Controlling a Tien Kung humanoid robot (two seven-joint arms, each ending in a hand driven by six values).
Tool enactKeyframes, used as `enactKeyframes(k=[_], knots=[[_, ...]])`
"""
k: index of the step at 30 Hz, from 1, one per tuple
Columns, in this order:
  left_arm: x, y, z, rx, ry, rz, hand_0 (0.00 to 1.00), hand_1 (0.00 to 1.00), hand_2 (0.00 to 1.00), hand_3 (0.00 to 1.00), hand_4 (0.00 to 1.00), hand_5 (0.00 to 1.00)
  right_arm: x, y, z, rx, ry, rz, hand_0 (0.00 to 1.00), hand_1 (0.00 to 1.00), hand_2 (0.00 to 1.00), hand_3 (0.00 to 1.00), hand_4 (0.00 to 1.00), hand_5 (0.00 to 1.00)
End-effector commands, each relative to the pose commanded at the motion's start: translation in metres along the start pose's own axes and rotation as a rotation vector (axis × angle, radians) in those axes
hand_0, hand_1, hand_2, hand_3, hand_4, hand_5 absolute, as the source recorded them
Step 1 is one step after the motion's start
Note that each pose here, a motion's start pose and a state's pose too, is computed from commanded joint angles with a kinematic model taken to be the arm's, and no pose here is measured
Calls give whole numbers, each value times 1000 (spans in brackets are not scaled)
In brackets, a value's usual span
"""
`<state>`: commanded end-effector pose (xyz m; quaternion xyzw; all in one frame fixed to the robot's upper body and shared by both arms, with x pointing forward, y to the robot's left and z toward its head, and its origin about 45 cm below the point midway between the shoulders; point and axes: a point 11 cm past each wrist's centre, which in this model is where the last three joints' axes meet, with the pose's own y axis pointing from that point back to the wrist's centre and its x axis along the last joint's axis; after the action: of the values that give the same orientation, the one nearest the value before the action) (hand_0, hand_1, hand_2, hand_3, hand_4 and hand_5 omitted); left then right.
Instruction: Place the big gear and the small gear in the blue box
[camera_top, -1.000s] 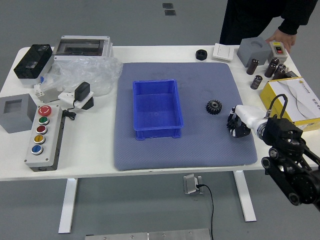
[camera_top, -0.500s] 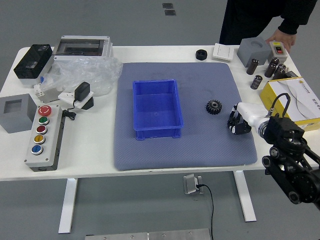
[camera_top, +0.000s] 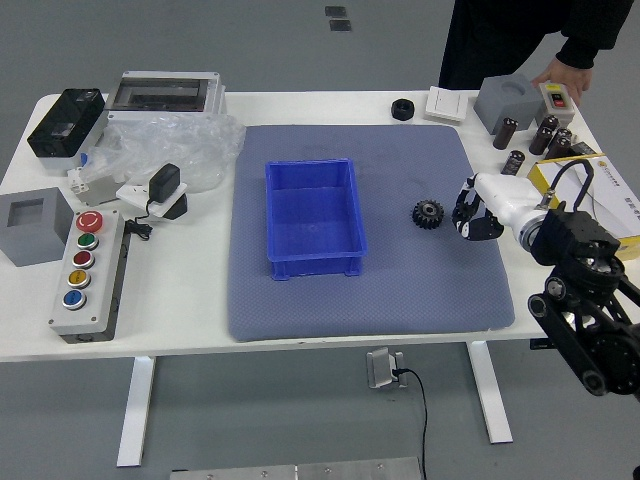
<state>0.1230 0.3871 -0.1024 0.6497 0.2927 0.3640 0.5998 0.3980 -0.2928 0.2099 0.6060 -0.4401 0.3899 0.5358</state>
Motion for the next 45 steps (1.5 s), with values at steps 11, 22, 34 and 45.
enactKeyframes(k=[11,22,34,45], knots=[[0,0,-2,7,-5,-2,908,897,908,891,869,568,34,-5,-59,135,3,77,550,385,405,432,500,149],[-1,0,-4,14,-18,-5,907,897,908,890,869,567,36,-10,-135,286,13,72,553,383,403,426,490,156],[-4,-1,-2,12,-21,-12,907,897,908,890,870,565,9,-8,-181,380,69,6,566,381,406,424,487,164],[-4,-1,-1,11,-20,-14,907,895,907,889,870,561,-1,-10,-178,379,95,-60,554,521,694,877,756,426]])
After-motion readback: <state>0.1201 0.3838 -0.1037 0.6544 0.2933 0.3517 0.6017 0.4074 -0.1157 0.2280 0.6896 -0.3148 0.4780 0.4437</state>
